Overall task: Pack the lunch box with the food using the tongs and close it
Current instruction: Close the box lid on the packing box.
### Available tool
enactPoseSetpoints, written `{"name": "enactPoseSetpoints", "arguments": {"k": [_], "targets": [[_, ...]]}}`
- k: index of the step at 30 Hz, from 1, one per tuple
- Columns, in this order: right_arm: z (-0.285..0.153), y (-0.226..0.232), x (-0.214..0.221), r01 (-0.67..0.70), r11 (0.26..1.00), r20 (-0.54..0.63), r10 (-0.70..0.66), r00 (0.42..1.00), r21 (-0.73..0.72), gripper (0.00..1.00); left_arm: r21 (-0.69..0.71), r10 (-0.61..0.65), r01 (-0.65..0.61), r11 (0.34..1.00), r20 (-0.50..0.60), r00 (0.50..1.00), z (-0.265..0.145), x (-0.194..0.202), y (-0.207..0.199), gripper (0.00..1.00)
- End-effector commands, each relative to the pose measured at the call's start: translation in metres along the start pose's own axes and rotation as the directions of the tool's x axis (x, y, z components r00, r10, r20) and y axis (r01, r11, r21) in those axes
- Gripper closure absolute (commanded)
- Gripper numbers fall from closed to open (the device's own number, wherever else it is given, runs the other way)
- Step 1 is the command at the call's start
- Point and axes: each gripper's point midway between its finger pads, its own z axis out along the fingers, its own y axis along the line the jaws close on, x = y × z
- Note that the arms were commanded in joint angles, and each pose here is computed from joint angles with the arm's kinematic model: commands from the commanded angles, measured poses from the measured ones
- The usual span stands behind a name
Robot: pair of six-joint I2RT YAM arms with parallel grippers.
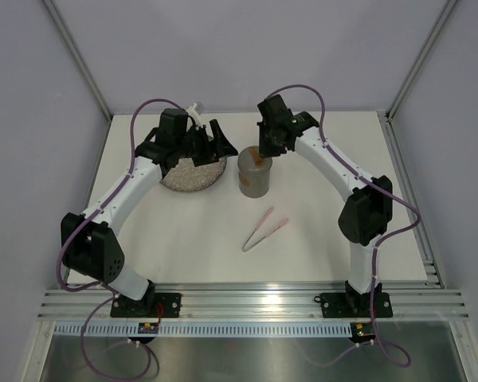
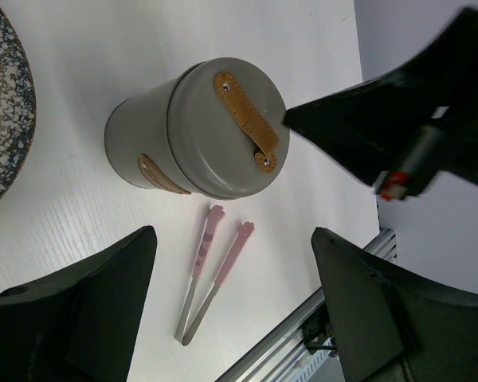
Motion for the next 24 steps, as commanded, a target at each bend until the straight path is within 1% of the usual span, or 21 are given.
{"name": "enactPoseSetpoints", "arguments": {"k": [1,2,4,6,9,11,13,16,17,19,21,23,24], "targets": [[0.023,0.001,0.031,0.009,1.0,-0.094,-0.009,0.996,-0.001,0.92,0.019,0.039,-0.04,0.999,0.055,0.998,-0.013,-0.011,-0.01,0.17],[0.018,0.0,0.031,0.009,1.0,-0.096,-0.009,0.995,0.0,0.92,0.021,0.04,-0.041,0.999,0.055,0.998,-0.013,-0.011,-0.011,0.17],[0.003,0.005,0.016,0.007,1.0,-0.051,-0.008,0.999,-0.02,0.92,0.022,0.038,-0.04,0.999,0.054,0.998,-0.013,-0.011,-0.011,0.17],[-0.026,0.012,-0.009,0.005,0.999,0.039,-0.003,0.999,-0.05,0.91,0.022,0.039,-0.04,0.999,0.054,0.998,-0.013,-0.011,-0.011,0.17],[-0.062,0.015,-0.037,0.006,0.998,0.14,0.003,0.99,-0.066,0.91,0.02,0.038,-0.039,0.999,0.057,0.998,-0.013,-0.012,-0.011,0.17],[-0.075,0.014,-0.048,0.007,0.998,0.182,0.005,0.983,-0.066,0.91,0.02,0.036,-0.037,0.999,0.057,0.998,-0.013,-0.012,-0.01,0.17],[-0.075,0.014,-0.049,0.009,0.998,0.189,0.003,0.982,-0.061,0.9,0.022,0.034,-0.035,0.999,0.054,0.998,-0.012,-0.011,-0.01,0.17],[-0.051,0.009,-0.033,0.013,0.999,0.131,-0.007,0.991,-0.038,0.9,0.021,0.034,-0.035,0.999,0.055,0.998,-0.012,-0.011,-0.01,0.17],[-0.037,0.012,-0.025,0.009,0.999,0.104,-0.004,0.995,-0.048,0.9,0.019,0.035,-0.036,0.999,0.054,0.998,-0.012,-0.011,-0.009,0.17],[-0.005,0.006,0.002,0.009,0.999,0.017,-0.009,1.0,-0.032,0.91,0.018,0.034,-0.035,0.999,0.051,0.998,-0.012,-0.009,-0.009,0.17],[0.014,0.006,0.023,0.006,0.999,-0.051,-0.008,0.999,-0.038,0.93,0.015,0.038,-0.038,0.999,0.052,0.998,-0.012,-0.01,-0.008,0.17],[0.025,0.003,0.04,0.014,1.0,-0.091,-0.016,0.996,-0.023,0.93,0.009,0.037,-0.038,0.999,0.051,0.998,-0.013,-0.008,-0.007,0.17],[0.026,0.002,0.041,0.013,1.0,-0.093,-0.015,0.996,-0.02,0.94,0.008,0.037,-0.038,0.999,0.052,0.998,-0.013,-0.008,-0.006,0.17]]}}
